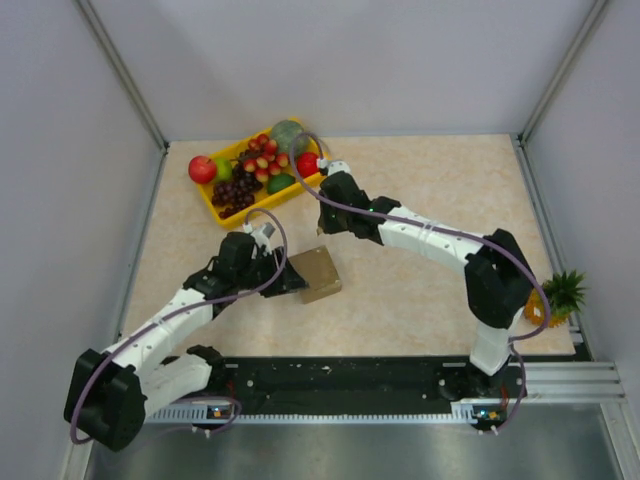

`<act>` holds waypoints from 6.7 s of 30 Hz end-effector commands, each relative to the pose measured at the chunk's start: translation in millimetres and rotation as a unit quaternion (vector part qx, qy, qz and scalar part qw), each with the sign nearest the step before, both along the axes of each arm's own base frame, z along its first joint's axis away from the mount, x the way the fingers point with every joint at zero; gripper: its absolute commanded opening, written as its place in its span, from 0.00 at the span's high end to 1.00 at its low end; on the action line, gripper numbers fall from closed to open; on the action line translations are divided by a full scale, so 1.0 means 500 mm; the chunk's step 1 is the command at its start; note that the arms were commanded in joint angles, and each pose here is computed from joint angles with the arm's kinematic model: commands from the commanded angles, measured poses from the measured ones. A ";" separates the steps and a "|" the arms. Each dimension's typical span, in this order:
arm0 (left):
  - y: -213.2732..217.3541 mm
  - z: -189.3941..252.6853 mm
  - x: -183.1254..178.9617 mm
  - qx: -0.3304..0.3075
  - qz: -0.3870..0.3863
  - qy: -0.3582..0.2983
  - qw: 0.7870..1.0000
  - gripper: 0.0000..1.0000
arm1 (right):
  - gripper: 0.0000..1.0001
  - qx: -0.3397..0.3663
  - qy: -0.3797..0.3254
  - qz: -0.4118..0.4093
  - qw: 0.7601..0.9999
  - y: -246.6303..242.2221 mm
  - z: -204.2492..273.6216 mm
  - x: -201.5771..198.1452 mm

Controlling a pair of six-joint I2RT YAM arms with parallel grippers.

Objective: Unpack the express box

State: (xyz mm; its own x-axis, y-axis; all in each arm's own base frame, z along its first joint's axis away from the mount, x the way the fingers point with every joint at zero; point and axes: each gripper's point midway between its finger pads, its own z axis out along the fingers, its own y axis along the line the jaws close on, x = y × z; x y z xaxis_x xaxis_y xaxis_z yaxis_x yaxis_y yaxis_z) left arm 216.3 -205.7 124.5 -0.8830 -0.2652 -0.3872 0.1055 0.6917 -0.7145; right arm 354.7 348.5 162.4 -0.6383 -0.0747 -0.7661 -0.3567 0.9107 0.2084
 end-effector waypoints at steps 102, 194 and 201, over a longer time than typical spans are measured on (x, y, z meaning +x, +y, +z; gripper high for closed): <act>-0.024 -0.072 0.184 0.023 0.036 0.030 0.999 0.70 | 1.00 0.035 -0.043 0.023 0.998 -0.059 0.073 -0.206; 0.008 -0.203 0.162 0.163 0.064 0.153 0.973 0.66 | 1.00 -0.083 0.014 0.085 0.993 -0.106 -0.064 -0.307; -0.007 -0.194 0.165 0.155 0.045 0.139 0.977 0.66 | 1.00 -0.082 0.010 0.092 0.992 -0.101 -0.060 -0.304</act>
